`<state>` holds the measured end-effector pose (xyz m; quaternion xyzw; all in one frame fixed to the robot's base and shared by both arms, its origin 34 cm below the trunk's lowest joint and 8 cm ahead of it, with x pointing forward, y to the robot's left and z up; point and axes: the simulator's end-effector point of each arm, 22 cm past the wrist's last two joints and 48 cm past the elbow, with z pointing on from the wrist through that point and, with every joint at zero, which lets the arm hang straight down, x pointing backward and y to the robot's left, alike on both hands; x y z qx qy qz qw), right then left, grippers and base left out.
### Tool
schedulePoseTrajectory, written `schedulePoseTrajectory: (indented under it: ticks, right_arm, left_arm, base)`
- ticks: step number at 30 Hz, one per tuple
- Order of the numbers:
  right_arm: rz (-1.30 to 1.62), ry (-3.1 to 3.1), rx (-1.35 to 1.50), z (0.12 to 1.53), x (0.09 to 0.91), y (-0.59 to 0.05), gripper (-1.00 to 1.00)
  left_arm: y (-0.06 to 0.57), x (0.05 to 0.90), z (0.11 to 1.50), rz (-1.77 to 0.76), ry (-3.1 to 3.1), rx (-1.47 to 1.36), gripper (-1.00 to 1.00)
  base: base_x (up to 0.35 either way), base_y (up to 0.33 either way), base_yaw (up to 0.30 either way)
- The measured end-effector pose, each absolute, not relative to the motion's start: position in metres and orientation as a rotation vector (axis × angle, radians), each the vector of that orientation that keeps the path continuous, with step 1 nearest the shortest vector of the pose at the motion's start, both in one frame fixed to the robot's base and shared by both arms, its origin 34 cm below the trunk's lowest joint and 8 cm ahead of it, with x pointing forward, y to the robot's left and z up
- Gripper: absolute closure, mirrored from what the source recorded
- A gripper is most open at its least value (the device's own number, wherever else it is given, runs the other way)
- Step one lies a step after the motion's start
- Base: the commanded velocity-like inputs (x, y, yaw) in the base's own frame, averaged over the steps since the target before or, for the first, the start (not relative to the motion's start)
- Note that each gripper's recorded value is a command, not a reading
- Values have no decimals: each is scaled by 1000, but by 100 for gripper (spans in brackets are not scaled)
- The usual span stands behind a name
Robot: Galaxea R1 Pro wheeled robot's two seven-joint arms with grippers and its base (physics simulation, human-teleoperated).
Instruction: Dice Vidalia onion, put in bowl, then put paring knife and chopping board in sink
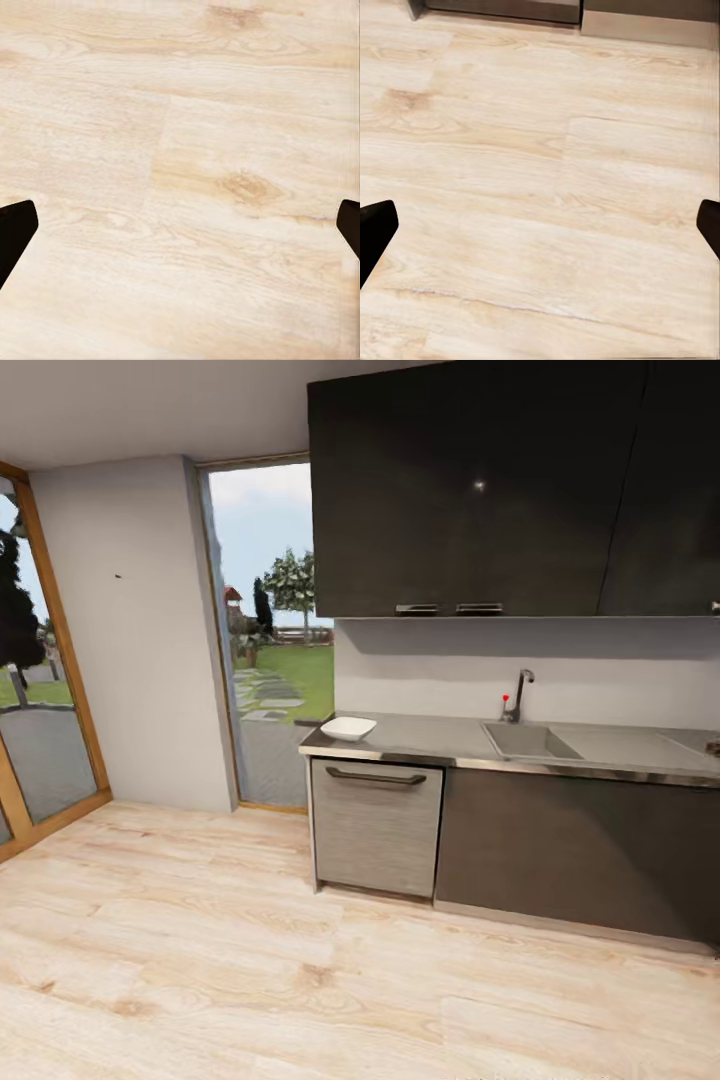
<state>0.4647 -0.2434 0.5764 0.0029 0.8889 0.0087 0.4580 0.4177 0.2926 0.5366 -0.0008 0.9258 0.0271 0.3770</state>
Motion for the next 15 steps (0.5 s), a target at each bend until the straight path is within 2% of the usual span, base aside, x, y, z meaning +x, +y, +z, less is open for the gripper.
schedulePoseTrajectory:
  ticks: [15]
  right_arm:
    - [21,2183,7,579,466,-243,-100]
  left_arm:
    - [292,420,538,69,2361,-2,-100]
  base:
    - [0,0,-267]
